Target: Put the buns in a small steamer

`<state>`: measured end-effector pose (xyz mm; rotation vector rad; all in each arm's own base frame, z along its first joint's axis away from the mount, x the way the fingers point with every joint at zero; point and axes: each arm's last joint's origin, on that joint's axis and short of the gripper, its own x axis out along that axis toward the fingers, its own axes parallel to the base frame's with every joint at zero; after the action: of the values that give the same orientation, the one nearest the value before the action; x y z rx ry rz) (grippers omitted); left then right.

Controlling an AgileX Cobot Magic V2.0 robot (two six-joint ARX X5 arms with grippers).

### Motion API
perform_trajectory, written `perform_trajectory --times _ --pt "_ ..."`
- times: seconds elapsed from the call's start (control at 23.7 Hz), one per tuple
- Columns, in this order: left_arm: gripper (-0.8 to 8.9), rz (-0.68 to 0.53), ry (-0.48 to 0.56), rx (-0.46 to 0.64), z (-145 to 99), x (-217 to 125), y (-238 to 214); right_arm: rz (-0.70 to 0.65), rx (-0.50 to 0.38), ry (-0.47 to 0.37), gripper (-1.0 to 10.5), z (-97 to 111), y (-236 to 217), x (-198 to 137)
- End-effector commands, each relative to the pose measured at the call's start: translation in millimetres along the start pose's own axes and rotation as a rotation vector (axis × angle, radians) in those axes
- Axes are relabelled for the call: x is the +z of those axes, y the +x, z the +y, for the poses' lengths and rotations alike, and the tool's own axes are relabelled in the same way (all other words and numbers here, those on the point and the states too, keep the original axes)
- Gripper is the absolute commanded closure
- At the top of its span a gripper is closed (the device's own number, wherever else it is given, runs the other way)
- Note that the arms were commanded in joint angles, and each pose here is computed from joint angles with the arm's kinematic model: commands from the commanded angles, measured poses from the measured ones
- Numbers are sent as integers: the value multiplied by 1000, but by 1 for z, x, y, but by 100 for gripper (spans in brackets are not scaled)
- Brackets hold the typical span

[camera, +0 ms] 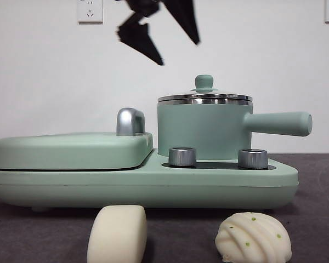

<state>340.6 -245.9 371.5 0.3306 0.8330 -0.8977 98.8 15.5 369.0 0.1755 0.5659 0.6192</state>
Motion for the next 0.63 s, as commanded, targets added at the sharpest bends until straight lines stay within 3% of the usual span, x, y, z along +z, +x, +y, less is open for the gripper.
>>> perform_trajectory --times 0.04,0.38,0.59,0.63 --pt "257 22 66 8 -10 7 21 -18 3 -29 475 2 -2 4" --pt "297 99 118 61 -34 6 67 -9 6 -20 475 2 -2 3" --pt "365 87 123 60 -34 6 77 -6 6 -18 475 2 -2 3" --pt "419 85 127 60 -34 7 77 -5 6 -17 475 2 -2 3"
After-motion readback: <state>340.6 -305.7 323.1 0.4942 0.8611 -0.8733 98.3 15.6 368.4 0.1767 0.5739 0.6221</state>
